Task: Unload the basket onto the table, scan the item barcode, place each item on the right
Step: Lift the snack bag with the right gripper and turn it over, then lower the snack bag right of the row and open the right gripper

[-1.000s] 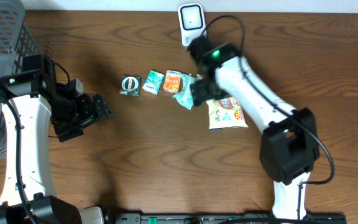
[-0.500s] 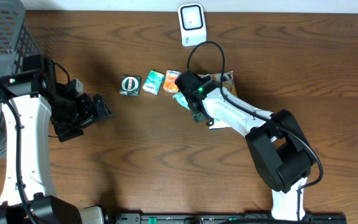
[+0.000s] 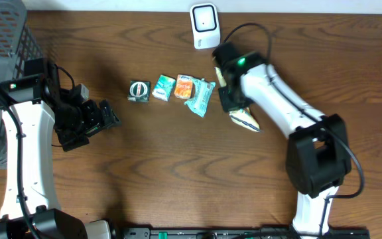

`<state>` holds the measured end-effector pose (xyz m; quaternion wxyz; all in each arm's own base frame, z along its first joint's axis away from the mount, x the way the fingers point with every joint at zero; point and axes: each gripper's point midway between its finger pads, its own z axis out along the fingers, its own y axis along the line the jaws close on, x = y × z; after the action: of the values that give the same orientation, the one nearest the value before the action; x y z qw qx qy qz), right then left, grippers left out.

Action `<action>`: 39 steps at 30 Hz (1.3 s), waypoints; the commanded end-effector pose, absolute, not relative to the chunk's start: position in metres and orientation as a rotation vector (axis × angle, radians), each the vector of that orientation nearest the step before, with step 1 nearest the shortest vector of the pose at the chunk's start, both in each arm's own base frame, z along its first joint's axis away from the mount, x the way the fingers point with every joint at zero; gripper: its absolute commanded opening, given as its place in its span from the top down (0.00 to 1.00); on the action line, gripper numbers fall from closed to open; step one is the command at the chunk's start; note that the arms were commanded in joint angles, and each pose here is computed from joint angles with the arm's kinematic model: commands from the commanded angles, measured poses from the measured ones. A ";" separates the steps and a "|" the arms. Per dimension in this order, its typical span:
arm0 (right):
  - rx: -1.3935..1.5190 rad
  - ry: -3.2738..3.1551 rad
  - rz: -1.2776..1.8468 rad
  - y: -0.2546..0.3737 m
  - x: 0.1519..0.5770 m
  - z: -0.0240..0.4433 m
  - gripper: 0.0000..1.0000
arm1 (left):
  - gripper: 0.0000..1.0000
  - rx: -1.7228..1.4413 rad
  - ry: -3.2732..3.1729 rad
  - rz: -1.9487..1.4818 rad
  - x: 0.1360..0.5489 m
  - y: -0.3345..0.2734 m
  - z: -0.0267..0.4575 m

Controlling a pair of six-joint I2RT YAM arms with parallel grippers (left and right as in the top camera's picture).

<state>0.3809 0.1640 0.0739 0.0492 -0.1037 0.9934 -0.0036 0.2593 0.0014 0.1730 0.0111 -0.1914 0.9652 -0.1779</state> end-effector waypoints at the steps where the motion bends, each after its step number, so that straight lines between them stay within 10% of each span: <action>1: -0.458 2.953 0.818 0.203 0.372 0.119 0.99 | 0.02 -0.604 3.013 -0.552 0.259 0.001 0.173; 9: -0.241 2.550 1.729 0.163 0.358 0.130 0.99 | 0.03 -0.605 3.013 -0.552 0.259 0.001 0.173; 12: -0.059 2.649 1.640 0.130 0.351 0.091 0.97 | 0.02 -0.604 3.014 -0.552 0.259 0.001 0.173; 17: 0.302 2.905 1.223 0.050 0.357 0.059 0.59 | 0.02 -0.604 3.013 -0.552 0.259 0.001 0.173; 23: 0.284 3.058 0.834 0.010 0.368 0.112 0.58 | 0.02 -0.604 3.013 -0.552 0.259 0.001 0.173; 28: 0.112 3.111 0.573 0.020 0.371 0.150 0.70 | 0.02 -0.604 3.014 -0.552 0.259 0.001 0.173; 31: -0.040 3.141 0.518 0.050 0.368 0.144 0.99 | 0.02 -0.604 3.014 -0.552 0.259 0.001 0.173; 39: -0.090 3.189 0.249 0.093 0.359 0.067 0.99 | 0.02 -0.605 3.013 -0.552 0.259 0.001 0.173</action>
<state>0.3711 0.0921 0.0867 -0.0152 -0.0446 0.9931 0.1072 0.2594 0.0015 0.1730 0.0112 -0.1914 0.9652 -0.1779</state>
